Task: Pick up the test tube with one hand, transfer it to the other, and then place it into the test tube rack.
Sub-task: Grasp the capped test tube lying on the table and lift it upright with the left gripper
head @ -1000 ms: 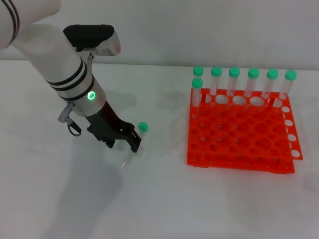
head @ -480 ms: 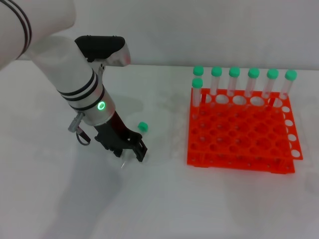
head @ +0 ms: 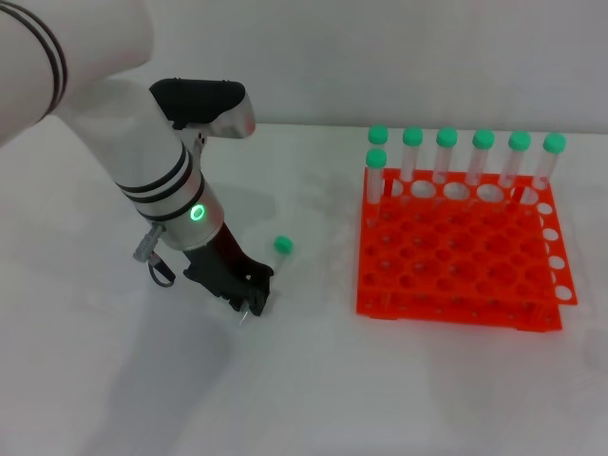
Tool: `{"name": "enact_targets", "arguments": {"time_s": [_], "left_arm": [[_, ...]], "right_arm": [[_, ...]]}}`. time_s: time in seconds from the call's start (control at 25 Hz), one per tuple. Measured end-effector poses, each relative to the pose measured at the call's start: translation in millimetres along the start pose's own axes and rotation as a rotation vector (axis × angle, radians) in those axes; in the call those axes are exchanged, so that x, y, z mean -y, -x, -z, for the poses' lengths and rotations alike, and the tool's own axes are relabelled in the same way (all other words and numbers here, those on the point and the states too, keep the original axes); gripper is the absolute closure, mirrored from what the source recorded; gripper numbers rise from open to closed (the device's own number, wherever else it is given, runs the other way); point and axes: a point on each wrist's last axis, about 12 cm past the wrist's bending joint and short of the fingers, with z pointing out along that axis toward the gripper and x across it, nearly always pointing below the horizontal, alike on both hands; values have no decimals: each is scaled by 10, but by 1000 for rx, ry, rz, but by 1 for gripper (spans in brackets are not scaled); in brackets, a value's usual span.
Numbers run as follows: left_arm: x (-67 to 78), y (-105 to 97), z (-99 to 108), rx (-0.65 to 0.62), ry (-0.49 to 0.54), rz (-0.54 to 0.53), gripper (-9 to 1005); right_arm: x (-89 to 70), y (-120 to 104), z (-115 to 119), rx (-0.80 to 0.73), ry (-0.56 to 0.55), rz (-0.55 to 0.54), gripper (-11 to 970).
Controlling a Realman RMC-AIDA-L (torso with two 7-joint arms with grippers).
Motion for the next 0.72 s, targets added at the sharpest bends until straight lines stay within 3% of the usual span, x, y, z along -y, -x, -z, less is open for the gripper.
{"name": "enact_targets", "arguments": {"time_s": [0.08,0.28,0.52,0.72], "left_arm": [[-1,-14,-12,-9,7,-7,695],[-5,-22,-20,-11,9,-8,765],[-41,3,-2,10,20,-14,785],[-64,141,103,103,-9,-26,796]], "right_arm": [[0,1,0,0,0,0,110],[-1,3,-1,2,1,0,110],[-1,2,-1,2,1,0,110],[3,4,-1,3,-3,-2,111]]}}
